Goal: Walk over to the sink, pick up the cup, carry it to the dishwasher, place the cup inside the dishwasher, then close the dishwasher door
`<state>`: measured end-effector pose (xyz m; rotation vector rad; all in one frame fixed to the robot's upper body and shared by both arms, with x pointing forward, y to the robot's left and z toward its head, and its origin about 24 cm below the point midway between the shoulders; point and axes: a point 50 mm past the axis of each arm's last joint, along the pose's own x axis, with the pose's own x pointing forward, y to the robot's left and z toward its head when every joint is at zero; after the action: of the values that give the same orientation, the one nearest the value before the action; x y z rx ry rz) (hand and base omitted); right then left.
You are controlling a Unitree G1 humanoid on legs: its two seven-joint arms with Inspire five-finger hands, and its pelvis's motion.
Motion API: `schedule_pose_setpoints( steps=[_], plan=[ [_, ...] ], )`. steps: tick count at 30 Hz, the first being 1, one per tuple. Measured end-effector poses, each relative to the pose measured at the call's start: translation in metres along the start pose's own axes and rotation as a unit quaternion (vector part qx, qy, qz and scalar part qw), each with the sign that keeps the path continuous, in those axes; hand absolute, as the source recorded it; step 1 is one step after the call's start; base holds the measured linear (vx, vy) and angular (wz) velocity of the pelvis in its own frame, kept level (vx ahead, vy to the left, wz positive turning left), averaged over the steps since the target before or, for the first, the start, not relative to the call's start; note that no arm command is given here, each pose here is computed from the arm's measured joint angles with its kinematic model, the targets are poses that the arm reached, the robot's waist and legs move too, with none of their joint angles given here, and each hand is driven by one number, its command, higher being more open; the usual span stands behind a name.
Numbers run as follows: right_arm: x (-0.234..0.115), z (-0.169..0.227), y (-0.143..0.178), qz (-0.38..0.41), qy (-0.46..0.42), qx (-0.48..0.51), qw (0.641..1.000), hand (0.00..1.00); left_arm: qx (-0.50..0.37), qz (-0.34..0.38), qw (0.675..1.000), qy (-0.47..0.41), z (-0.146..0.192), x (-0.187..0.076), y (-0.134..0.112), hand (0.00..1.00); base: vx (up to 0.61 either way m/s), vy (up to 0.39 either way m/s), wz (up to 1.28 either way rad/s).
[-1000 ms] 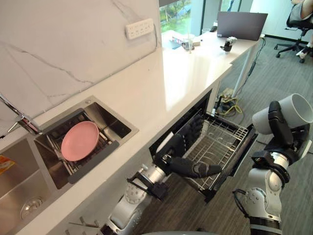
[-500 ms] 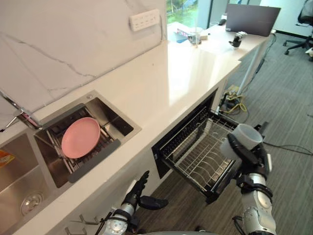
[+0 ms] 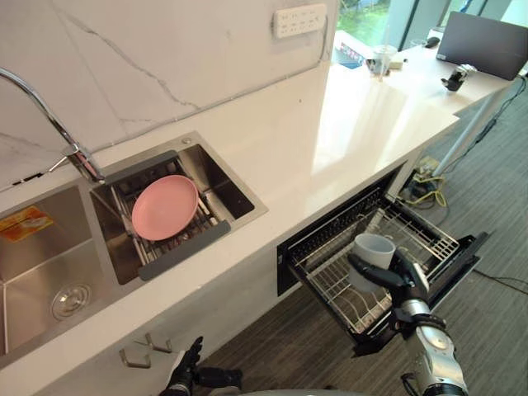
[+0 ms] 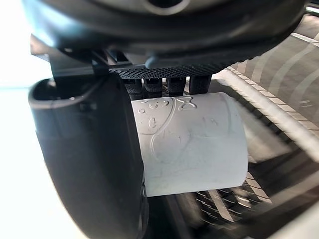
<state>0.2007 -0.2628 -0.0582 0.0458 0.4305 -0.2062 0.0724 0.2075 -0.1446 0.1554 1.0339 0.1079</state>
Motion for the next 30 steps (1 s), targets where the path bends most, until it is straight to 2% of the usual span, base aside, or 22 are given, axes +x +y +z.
schedule_pose_setpoints(
  steps=[4, 11, 14, 17, 24, 30],
  plan=[
    [0.008, -0.009, -0.017, -0.022, 0.055, -0.021, 0.998, 0.0, -0.041, 0.009, 0.999, 0.015, -0.004, 0.001, 0.004, 1.0, -0.07, 0.021, 0.44],
    [0.019, -0.004, -0.027, -0.061, 0.072, -0.056, 0.994, 0.0, -0.108, 0.008, 0.994, 0.008, 0.0, 0.002, 0.012, 1.0, -0.07, 0.075, 0.33],
    [0.035, 0.023, -0.029, -0.085, 0.04, -0.065, 0.993, 0.0, -0.12, 0.0, 0.992, -0.027, 0.022, 0.008, 0.014, 1.0, -0.08, 0.082, 0.12],
    [0.044, 0.046, -0.035, -0.125, 0.005, -0.06, 0.99, 0.0, -0.129, 0.004, 0.991, -0.042, 0.028, 0.01, 0.018, 1.0, 0.0, 0.043, 0.24],
    [0.049, 0.065, -0.045, -0.189, -0.011, -0.069, 0.98, 0.0, -0.129, 0.008, 0.988, -0.079, 0.039, 0.011, 0.024, 1.0, -0.02, 0.015, 0.2],
    [0.05, 0.067, -0.048, -0.242, -0.001, -0.065, 0.968, 0.0, -0.135, 0.015, 0.988, -0.068, 0.034, 0.011, 0.03, 1.0, -0.05, -0.008, -0.03]
  ],
)
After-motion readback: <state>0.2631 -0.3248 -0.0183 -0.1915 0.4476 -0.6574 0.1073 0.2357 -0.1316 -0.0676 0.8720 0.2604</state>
